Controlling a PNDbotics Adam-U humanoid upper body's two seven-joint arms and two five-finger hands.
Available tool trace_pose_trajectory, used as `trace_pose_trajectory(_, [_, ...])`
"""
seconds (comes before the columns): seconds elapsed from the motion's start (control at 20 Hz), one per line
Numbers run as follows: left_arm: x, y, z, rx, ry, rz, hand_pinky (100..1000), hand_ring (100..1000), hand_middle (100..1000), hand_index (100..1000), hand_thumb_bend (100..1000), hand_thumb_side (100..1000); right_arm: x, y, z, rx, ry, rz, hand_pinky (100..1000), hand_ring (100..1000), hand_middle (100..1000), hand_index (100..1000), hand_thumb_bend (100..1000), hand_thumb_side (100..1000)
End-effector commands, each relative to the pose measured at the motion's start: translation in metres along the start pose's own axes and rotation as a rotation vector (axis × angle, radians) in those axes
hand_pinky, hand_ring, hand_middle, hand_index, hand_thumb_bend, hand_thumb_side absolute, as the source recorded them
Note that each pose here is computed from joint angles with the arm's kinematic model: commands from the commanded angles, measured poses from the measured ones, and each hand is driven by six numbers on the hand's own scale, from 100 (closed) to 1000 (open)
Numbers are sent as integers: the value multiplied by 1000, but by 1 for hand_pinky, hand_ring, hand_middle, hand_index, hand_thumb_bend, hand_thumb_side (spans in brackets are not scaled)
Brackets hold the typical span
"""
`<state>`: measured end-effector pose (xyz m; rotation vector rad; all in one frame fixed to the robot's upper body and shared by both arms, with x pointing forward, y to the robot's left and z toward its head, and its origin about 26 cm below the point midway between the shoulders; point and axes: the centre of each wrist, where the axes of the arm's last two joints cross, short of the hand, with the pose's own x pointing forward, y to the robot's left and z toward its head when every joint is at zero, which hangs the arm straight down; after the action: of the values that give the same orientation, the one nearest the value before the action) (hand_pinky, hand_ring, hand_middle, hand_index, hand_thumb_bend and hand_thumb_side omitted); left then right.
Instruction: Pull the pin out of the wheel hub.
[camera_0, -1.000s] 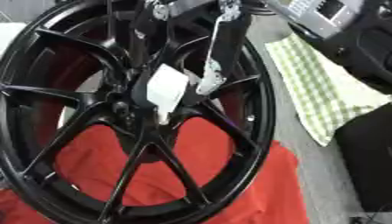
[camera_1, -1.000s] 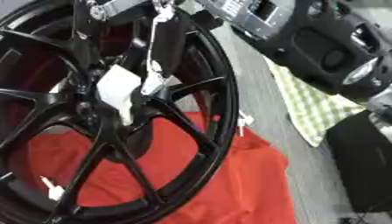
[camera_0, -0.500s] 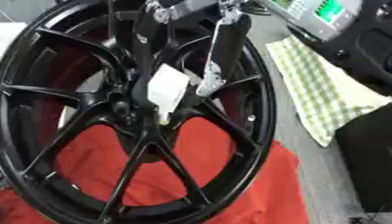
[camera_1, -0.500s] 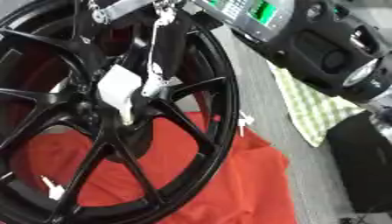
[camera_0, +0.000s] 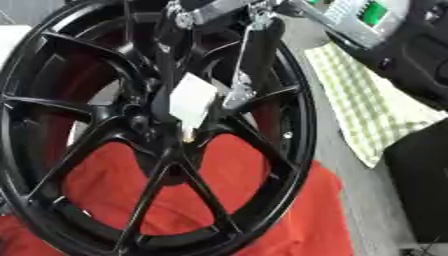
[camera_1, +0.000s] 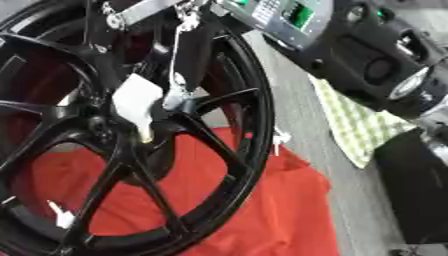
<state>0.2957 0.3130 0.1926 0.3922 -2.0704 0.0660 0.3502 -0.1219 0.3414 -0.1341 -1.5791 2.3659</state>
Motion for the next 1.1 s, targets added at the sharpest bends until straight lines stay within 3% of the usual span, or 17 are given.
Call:
trace_pose_trajectory(0.05, [7, 0, -3, -4, -29, -1, 713, 697, 689, 736, 100, 862, 0, -5, 5, -8, 6, -5, 851, 767, 610, 682, 439, 162])
trace_pose_trajectory(0.8, [8, -1, -4, -5, -33, 9, 712, 699, 685, 736, 100, 862, -8, 1, 3, 10, 10, -51, 842, 752, 598, 667, 412, 100])
trace_pose_trajectory(1.1, [8, -1, -4, -5, -34, 10, 712, 699, 683, 735, 100, 861, -11, 3, 3, 7, 9, -91, 826, 721, 549, 612, 399, 100])
